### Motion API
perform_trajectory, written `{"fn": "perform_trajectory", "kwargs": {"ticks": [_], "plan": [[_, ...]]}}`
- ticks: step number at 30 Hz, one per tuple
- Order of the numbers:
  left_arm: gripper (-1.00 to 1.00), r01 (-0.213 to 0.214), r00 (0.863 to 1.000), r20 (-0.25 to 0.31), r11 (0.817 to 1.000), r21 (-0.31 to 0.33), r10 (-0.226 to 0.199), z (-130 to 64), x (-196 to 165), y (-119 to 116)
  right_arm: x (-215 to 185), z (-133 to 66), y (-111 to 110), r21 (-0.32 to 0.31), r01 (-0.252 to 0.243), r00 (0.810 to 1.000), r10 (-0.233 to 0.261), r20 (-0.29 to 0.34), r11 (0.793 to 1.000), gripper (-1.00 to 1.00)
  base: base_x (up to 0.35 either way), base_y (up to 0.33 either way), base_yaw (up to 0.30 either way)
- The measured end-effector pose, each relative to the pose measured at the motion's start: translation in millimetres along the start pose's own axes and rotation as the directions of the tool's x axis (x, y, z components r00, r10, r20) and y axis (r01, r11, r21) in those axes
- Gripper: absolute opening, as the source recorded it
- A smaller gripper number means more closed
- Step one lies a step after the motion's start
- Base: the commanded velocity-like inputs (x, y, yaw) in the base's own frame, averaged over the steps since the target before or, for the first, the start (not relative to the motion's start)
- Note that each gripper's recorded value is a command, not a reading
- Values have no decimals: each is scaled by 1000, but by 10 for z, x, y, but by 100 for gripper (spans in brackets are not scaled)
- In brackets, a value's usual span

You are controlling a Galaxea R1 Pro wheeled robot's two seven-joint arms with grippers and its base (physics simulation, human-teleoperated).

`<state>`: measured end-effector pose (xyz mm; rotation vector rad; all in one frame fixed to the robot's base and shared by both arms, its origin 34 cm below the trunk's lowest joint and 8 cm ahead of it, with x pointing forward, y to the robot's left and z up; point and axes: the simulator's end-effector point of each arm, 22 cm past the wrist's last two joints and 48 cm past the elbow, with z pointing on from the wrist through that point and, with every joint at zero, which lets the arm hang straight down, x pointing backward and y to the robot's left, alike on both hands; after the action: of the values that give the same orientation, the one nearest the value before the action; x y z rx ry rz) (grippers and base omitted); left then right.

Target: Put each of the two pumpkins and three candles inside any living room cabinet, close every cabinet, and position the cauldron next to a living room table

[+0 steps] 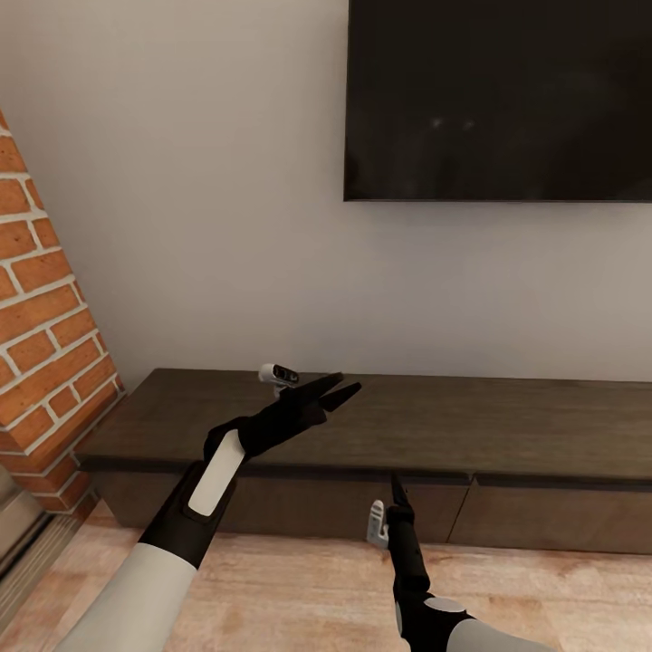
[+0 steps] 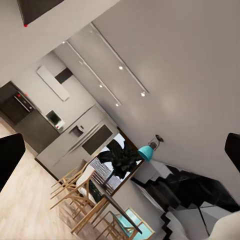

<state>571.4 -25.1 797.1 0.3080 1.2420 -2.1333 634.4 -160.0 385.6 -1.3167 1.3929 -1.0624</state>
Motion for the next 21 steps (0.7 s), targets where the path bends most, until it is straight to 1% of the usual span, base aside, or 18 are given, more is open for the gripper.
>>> {"fn": "perform_trajectory", "kwargs": {"ticks": [3, 12, 16, 19, 21], "plan": [[100, 0, 1000, 0, 1000, 1, 0, 3, 2, -3, -2, -1, 27, -12, 0, 1000, 0, 0, 1000, 100, 0, 0, 0], [100, -2, 1000, 0, 1000, 4, 2, 9, 2, -16, -2, 0, 30, -14, -1, 1000, 1, 0, 1000, 100, 0, 0, 0], [100, 4, 1000, 3, 1000, 1, -4, -33, 38, 50, 11, -2, 125, -22, -1, 1000, 1, -2, 1000, 100, 0, 0, 0], [100, 5, 1000, 3, 1000, 0, -5, -35, 40, 52, 13, -2, 123, -21, 0, 1000, 0, -2, 1000, 100, 0, 0, 0], [100, 10, 1000, 5, 1000, -2, -10, -52, 41, 90, 13, -2, 168, -28, -1, 1000, 1, -2, 1000, 100, 0, 0, 0]]}}
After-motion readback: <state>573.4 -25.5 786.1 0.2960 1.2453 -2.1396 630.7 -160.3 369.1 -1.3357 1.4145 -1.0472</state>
